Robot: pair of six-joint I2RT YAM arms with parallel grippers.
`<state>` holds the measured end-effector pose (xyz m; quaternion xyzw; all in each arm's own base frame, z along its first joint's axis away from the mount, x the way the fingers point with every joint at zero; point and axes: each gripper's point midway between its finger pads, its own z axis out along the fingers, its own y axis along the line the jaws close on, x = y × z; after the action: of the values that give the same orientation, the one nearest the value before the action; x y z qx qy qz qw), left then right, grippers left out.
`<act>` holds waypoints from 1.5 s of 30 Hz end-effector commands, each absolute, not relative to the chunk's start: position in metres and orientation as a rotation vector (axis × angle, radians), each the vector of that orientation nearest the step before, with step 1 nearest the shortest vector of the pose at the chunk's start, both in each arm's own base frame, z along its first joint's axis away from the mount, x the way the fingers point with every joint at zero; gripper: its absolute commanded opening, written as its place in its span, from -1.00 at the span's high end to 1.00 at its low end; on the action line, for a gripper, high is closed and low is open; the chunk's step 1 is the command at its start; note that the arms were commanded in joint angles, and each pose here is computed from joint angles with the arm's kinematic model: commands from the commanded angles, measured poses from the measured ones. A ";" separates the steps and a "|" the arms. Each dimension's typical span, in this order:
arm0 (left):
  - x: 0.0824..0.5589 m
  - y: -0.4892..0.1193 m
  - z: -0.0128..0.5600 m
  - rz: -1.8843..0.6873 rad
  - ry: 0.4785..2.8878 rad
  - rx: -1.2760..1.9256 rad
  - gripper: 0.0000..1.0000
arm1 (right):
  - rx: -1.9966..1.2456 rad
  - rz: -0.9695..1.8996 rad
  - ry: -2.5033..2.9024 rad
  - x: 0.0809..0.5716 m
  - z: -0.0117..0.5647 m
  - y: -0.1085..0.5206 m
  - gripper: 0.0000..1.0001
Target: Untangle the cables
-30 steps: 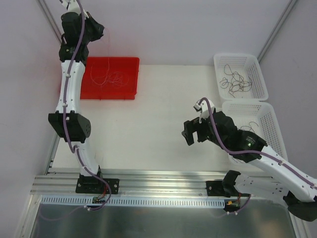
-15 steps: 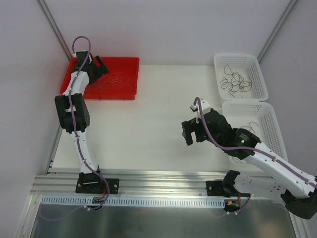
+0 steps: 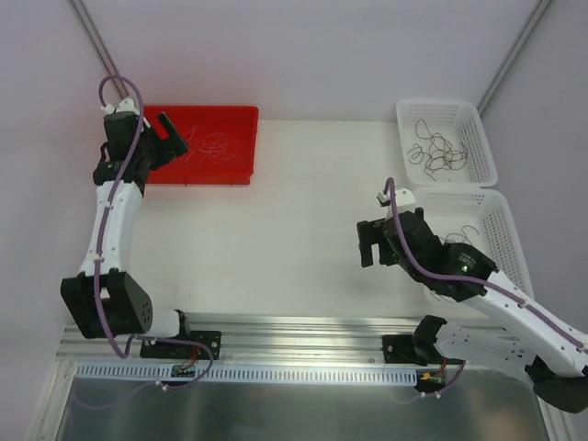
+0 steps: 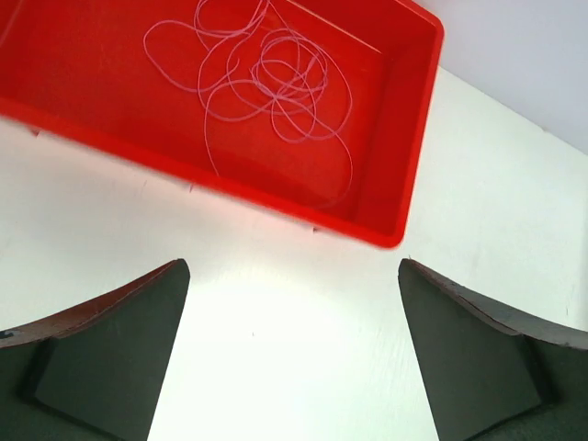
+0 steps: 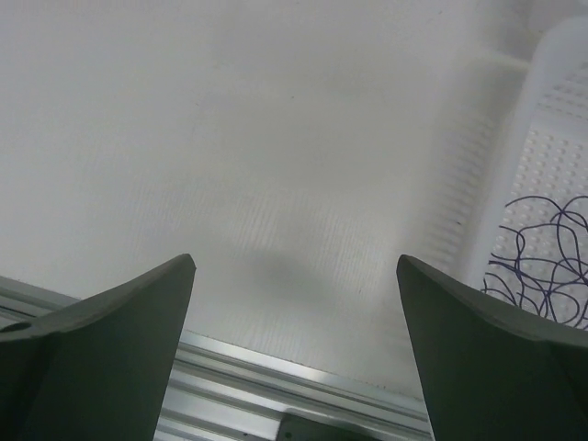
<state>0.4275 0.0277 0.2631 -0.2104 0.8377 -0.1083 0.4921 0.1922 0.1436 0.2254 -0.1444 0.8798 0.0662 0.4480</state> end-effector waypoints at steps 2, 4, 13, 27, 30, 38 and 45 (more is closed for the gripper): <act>0.351 0.013 0.264 -0.253 2.123 -0.436 -0.98 | -0.160 0.111 2.129 0.185 0.253 0.103 -0.93; 0.320 0.007 0.286 -0.258 2.076 -0.398 -0.98 | -0.136 0.099 2.126 0.180 0.256 0.092 -0.93; 0.171 0.005 0.344 -0.126 1.876 -0.353 -0.98 | -0.013 0.110 2.016 0.150 0.275 0.030 -0.93; 0.061 0.013 0.320 -0.208 1.552 -0.371 -0.98 | 0.196 0.404 1.685 0.099 0.278 -0.048 -0.93; 0.050 0.019 0.315 -0.199 1.491 -0.385 -0.98 | 0.211 0.445 1.637 0.094 0.280 -0.055 -0.93; 0.048 0.027 0.295 -0.196 1.463 -0.456 -0.98 | 0.258 0.443 1.609 0.084 0.277 -0.077 -0.93; 0.048 0.033 0.295 -0.184 1.448 -0.507 -0.98 | 0.259 0.471 1.601 0.082 0.277 -0.075 -0.93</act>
<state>0.0752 0.0250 0.2835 -0.2105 0.7212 -0.0618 0.6570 0.0998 -0.0485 0.2774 0.0783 0.7551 0.1569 0.6317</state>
